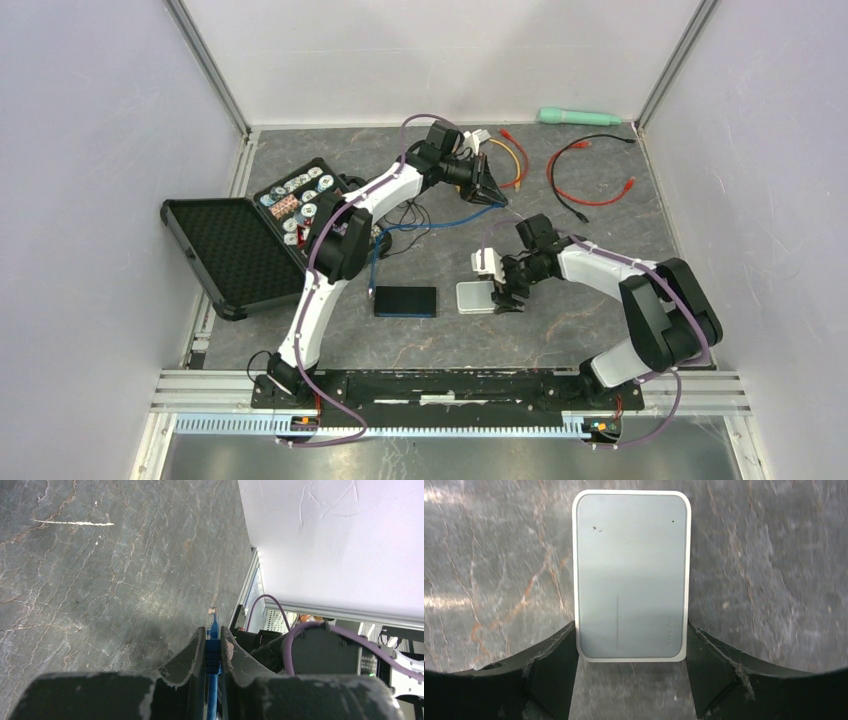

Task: Pull the plug from the switch port
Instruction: Place the switch port at the center of the board, then place the connector at the center of the board.

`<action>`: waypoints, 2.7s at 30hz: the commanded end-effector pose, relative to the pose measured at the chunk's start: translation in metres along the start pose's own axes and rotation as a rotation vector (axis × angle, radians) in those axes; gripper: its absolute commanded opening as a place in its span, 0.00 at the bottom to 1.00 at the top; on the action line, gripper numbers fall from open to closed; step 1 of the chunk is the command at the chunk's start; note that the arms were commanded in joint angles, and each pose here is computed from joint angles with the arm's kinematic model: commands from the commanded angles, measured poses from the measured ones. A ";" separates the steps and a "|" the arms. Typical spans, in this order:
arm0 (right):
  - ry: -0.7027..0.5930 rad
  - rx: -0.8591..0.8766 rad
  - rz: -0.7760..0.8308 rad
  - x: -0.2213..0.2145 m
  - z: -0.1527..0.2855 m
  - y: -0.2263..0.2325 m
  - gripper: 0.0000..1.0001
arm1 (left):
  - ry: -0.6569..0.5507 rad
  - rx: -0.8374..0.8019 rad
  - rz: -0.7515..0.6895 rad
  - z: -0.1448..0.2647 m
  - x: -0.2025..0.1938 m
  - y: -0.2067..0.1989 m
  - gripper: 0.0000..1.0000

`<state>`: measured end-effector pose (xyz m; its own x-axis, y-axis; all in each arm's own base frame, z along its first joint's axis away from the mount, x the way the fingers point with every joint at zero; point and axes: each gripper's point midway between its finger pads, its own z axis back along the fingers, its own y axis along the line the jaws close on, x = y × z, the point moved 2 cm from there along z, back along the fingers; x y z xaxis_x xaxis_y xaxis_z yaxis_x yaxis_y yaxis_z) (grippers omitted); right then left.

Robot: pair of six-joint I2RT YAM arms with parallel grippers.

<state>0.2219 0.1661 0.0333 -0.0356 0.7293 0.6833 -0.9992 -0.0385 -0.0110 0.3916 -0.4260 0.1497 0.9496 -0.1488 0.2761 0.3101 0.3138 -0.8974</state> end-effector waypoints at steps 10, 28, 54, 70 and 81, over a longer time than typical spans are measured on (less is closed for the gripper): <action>0.013 -0.033 -0.001 0.027 -0.025 -0.009 0.58 | -0.010 -0.036 0.005 0.005 0.011 0.011 0.02; -0.026 -0.307 0.017 0.048 0.037 -0.021 0.98 | 0.071 -0.118 -0.020 -0.048 0.007 0.003 0.05; -0.036 -0.470 0.022 0.076 0.076 -0.046 0.80 | 0.100 -0.223 -0.053 -0.084 -0.008 -0.005 1.00; -0.028 -0.479 -0.082 0.049 0.051 -0.063 0.77 | -0.127 -0.191 -0.161 0.033 0.074 -0.049 1.00; 0.067 -0.526 -0.190 0.035 0.037 -0.115 0.38 | -0.198 -0.188 -0.178 0.111 0.086 -0.069 1.00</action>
<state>0.3012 0.1685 0.0622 0.1581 0.7565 0.6346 -0.9086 0.3631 -0.2066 0.4753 -0.3624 0.2498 0.9057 0.0462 0.4215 0.4100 0.1581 -0.8983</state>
